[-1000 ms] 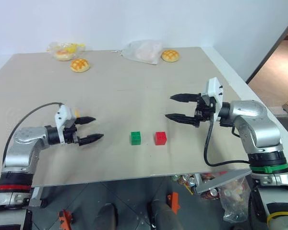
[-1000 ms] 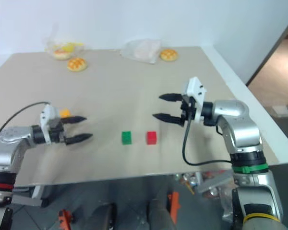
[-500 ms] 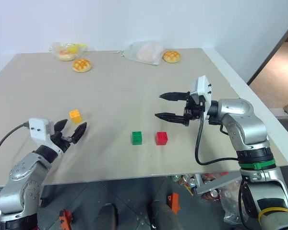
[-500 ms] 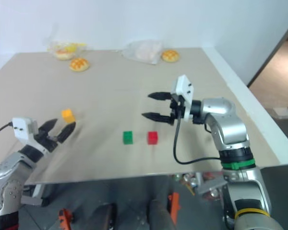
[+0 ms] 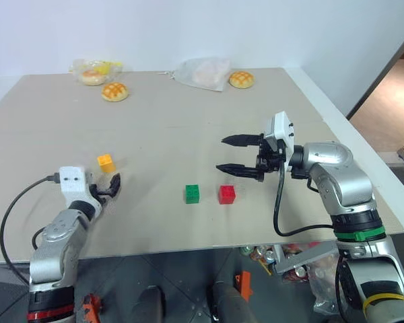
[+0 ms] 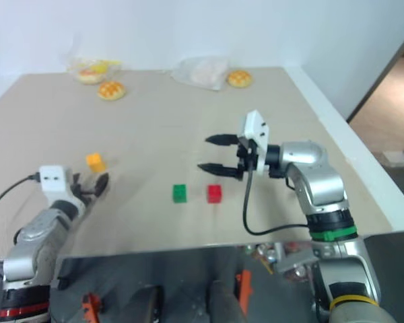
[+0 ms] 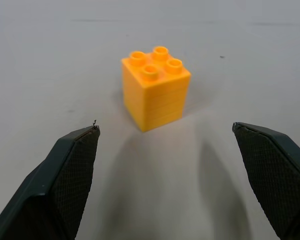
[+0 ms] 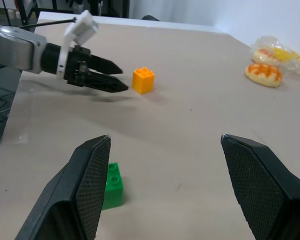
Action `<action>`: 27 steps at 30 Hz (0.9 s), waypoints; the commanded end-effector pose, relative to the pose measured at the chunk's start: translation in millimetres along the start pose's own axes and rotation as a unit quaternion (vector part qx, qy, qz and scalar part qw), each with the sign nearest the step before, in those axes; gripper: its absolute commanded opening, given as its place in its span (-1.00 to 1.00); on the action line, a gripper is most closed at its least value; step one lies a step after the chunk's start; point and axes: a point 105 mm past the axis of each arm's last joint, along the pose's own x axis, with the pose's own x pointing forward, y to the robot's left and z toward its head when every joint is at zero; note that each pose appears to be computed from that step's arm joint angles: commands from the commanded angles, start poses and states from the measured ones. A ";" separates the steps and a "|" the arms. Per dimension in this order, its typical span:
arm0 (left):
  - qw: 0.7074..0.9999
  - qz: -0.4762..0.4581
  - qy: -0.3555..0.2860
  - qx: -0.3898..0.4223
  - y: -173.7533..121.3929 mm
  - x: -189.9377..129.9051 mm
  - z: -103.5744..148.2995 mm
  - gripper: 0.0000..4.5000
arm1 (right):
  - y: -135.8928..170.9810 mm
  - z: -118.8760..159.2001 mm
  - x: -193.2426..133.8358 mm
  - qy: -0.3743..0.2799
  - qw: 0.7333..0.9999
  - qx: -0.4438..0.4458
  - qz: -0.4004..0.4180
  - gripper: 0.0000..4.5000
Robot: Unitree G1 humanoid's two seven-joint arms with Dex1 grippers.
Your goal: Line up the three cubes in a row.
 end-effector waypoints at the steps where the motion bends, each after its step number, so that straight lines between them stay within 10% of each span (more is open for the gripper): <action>1: 1.000 0.011 -0.010 0.012 0.6 7.9 8.5 0.95 | 2.2 20.7 -4.8 -0.024 0.999 -0.025 -0.002 0.63; 27: 0.997 0.064 0.023 0.039 0.2 44.2 -1.3 0.95 | 12.1 20.4 -3.4 -0.025 1.000 -0.012 -0.002 0.63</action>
